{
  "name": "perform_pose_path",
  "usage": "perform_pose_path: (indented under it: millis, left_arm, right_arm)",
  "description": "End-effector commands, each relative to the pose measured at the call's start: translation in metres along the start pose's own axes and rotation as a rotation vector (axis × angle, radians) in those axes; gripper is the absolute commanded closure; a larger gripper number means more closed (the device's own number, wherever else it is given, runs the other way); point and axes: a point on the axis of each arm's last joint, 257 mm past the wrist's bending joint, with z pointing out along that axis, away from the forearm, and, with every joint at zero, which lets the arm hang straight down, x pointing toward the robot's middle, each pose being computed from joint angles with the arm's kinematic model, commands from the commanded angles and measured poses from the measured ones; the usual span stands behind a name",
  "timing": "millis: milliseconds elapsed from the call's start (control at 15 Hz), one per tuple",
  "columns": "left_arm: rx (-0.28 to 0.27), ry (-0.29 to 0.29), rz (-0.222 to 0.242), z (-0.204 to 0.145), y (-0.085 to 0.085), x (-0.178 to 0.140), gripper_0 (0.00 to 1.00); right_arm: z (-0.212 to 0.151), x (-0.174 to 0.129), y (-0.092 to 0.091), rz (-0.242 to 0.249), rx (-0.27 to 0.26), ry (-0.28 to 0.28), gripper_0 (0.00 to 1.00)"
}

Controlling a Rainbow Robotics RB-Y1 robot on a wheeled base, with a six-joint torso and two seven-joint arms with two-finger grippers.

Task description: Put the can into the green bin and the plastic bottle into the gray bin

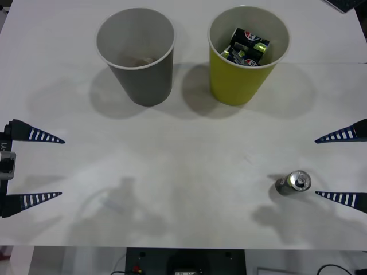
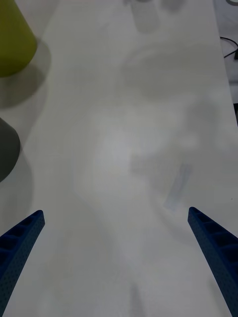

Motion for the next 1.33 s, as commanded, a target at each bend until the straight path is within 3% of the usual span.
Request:
perform_pose_path:
  millis: [67,133,600,867,1067,1333]
  left_arm:
    - [0.0,0.0,0.0,0.0,0.0,0.0,0.0]
    - [0.0,0.0,0.0,0.0,0.0,0.0,0.0]
    - [0.0,0.0,0.0,0.0,0.0,0.0,0.0]
    - [0.0,0.0,0.0,0.0,0.0,0.0,0.0]
    - [0.0,0.0,0.0,0.0,0.0,0.0,0.0]
    - [0.0,0.0,0.0,0.0,0.0,0.0,0.0]
  right_arm:
    - [0.0,0.0,0.0,0.0,0.0,0.0,0.0]
    - [0.005,0.005,0.015,0.033,-0.03,-0.006,0.0]
    - [-0.001,0.008,0.012,0.033,-0.029,-0.019,0.0]
    - [-0.009,0.016,0.006,-0.015,-0.021,-0.05,0.0]
    - [-0.019,0.032,0.003,-0.044,-0.051,-0.084,0.0]
    - [-0.026,0.055,0.002,-0.05,-0.042,-0.109,0.0]
